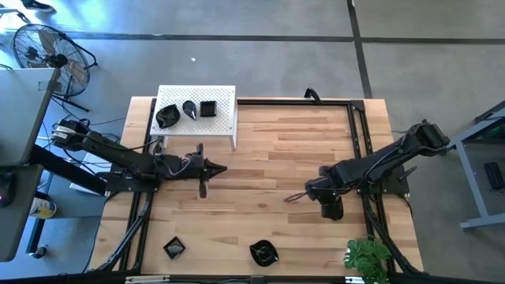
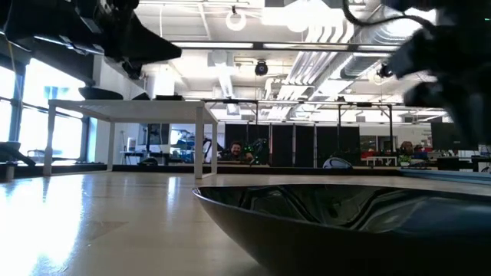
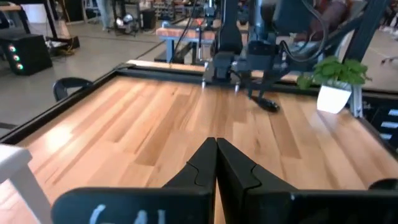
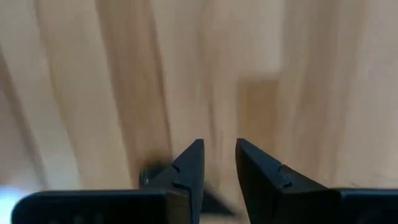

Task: Pick & Place Mini shaped plates
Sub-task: Stack the black drop shaped plate on top of the stacked black drop shaped plates on the shelf

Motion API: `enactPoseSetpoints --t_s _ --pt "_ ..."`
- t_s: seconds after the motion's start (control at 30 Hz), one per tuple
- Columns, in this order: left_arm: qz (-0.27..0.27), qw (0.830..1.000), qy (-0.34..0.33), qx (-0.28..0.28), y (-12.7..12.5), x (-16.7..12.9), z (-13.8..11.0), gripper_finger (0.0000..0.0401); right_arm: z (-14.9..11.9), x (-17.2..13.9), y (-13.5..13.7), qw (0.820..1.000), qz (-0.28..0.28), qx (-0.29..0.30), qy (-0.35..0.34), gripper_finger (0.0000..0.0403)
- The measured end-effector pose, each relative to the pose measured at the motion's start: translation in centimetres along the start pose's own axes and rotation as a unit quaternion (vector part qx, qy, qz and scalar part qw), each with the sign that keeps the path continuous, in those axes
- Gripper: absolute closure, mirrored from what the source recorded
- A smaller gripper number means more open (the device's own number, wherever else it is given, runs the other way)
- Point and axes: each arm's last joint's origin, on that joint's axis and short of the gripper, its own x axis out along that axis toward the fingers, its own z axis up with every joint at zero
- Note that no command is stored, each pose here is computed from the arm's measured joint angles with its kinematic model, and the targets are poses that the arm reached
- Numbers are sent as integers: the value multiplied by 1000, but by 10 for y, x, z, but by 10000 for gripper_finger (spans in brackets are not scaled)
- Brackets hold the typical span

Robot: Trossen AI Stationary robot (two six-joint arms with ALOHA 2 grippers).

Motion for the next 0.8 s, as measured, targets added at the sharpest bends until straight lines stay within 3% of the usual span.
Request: enactPoseSetpoints --t_s 0.1,0.23,0.6,0.8 --pt "2 1000 21 9 1 0 -4 400 -13 6 -3 997 28 -25 66 321" --pt "2 999 37 14 1 0 -8 400 -28 20 -3 991 46 -72 104 320" --pt "-3 999 43 8 1 0 -9 400 -33 27 2 979 48 -178 87 320" --pt "-3 999 43 7 1 0 -9 400 -29 29 -3 978 69 -170 94 320"
